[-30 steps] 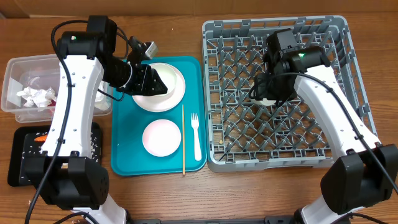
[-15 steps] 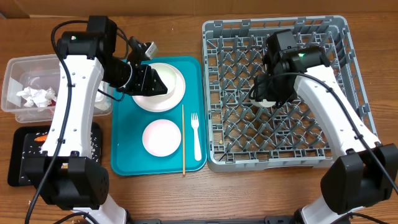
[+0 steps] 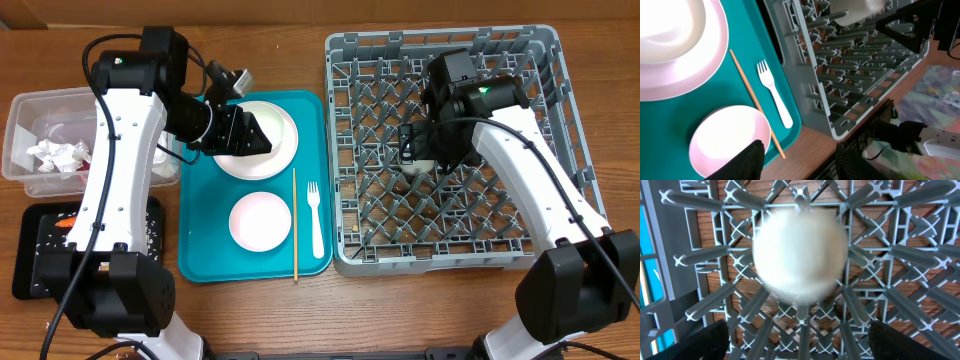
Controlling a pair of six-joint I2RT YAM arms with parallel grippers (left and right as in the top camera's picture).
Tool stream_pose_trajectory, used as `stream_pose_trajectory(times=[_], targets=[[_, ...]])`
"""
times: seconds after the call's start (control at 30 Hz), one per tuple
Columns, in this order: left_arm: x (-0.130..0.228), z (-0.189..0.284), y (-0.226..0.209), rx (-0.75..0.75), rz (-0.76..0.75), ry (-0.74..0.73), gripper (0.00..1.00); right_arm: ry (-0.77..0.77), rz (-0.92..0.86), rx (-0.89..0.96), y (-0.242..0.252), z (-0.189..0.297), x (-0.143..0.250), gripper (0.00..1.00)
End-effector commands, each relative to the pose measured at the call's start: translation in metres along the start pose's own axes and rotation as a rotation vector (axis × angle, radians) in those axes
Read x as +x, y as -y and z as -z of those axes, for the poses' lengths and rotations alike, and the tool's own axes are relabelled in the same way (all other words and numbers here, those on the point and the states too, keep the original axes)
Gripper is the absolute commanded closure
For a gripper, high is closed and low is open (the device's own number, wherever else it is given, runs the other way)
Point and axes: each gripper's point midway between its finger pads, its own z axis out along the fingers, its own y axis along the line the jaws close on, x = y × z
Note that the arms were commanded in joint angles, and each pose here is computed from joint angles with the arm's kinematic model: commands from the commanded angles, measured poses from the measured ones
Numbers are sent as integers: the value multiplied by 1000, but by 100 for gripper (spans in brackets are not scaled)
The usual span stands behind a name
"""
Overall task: Sort waste into correct bins and load items into the dishwasher
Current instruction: 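Lower the cup upside down into the dish rack with the right gripper, then move the left gripper to the pink bowl on the teal tray and grasp its rim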
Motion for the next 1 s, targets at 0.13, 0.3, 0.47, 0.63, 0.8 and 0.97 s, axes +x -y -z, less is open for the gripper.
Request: stream_pose_trajectory(times=[0.13, 0.3, 0.47, 0.63, 0.8, 0.97], targets=[[-1, 1, -1, 0, 8, 4, 55, 18, 6, -8, -4, 12, -6, 10], [-5, 1, -9, -47, 18, 17, 63, 35, 13, -69, -17, 45, -6, 11], [-10, 4, -37, -209, 132, 40, 64, -23, 17, -231, -43, 62, 14, 11], [-2, 14, -71, -439, 259, 35, 63, -94, 30, -288, -57, 65, 31, 11], [20, 20, -86, -590, 328, -33, 62, -114, 88, -289, -71, 65, 41, 11], [51, -6, -91, -600, 341, -168, 55, -126, 134, -294, -85, 65, 49, 11]])
